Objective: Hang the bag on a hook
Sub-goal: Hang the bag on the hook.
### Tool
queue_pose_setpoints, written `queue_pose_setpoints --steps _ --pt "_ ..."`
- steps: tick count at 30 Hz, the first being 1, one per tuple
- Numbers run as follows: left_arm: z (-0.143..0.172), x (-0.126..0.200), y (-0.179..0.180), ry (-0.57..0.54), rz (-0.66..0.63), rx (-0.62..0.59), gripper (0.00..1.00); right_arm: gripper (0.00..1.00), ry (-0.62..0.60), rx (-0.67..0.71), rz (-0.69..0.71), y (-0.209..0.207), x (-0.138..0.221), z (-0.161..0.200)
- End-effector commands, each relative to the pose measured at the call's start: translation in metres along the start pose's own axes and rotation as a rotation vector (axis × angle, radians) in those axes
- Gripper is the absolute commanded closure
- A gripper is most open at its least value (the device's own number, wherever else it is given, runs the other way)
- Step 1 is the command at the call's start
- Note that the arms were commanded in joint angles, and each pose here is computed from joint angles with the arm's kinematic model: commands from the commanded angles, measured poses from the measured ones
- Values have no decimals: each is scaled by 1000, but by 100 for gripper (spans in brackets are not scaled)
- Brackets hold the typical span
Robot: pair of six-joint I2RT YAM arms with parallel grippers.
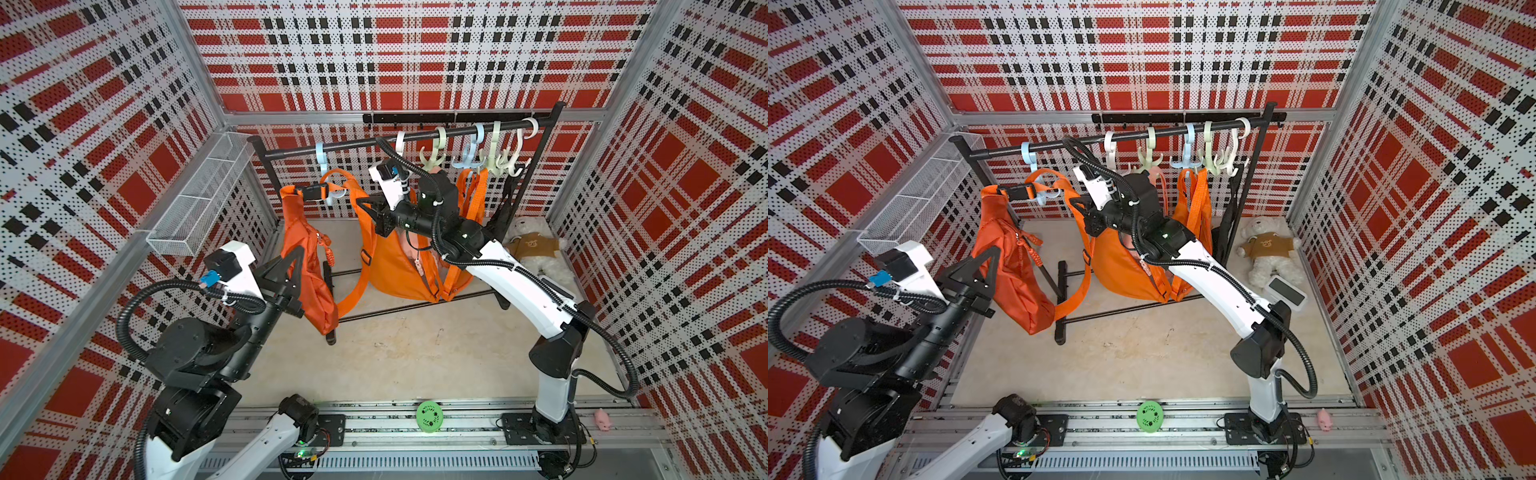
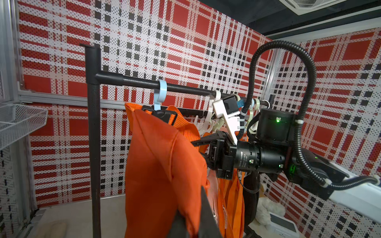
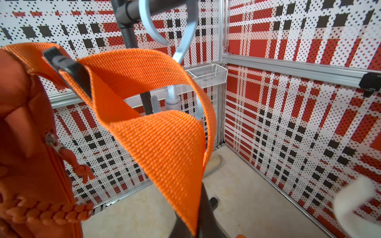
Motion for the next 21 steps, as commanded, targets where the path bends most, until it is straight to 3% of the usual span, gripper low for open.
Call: queue_pose_setpoints --steps 1,21 --pt "-6 5 7 -9 -65 -21 100 100 -17 37 -21 8 -6 -9" --pt "21 -18 14 162 -149 -36 100 100 72 112 24 18 -21 3"
Point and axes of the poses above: each gripper's point midway between its finger pads, its own x axis back along the fingers, its own y axis along the line the jaws close on, z = x × y, the point moved 7 cm from there along x, back along the fingers, and after that the axes turned 3 degrees about -x, right-handed, at the moved point
